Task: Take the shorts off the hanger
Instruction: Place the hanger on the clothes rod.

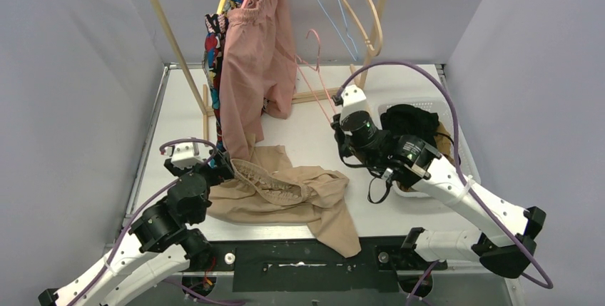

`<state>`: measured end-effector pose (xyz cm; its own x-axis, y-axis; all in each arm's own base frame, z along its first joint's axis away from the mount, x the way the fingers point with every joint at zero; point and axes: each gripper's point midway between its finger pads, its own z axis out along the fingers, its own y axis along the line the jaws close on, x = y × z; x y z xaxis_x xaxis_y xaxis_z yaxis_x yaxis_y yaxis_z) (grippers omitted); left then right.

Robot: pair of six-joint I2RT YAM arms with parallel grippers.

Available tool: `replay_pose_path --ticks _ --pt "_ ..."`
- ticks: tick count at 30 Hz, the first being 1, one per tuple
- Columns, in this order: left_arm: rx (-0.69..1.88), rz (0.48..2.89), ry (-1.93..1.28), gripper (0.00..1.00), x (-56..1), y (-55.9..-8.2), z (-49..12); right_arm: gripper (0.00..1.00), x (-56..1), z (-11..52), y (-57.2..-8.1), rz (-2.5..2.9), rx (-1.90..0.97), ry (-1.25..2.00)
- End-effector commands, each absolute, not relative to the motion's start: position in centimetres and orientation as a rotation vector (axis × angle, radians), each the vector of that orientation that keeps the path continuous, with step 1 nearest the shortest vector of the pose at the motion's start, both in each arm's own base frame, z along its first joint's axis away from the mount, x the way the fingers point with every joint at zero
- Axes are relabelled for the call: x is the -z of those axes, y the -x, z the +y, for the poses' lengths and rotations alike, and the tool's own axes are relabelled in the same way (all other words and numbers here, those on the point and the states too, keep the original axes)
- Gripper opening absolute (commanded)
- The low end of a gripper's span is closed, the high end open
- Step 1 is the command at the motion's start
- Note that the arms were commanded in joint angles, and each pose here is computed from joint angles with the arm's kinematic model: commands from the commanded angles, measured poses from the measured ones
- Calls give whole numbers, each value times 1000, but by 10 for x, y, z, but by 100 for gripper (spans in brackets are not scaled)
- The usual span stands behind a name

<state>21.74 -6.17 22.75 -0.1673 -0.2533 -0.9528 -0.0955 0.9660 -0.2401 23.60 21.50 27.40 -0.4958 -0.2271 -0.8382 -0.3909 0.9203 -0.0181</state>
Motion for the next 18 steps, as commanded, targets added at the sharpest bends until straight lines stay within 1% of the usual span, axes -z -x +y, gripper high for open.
replay_pose_path --ticks 1,7,11,18 --pt "156 1698 323 82 -238 -219 -58 0 -348 230 -279 1905 -258 310" --pt "135 1728 327 82 -237 -220 -59 0 -376 245 -320 1900 -269 329" --pt "129 1732 309 82 -235 -222 -62 0 -395 256 -337 1879 -252 321" --pt "118 1752 270 82 -231 -225 -68 0 -423 256 -358 1806 -224 216"
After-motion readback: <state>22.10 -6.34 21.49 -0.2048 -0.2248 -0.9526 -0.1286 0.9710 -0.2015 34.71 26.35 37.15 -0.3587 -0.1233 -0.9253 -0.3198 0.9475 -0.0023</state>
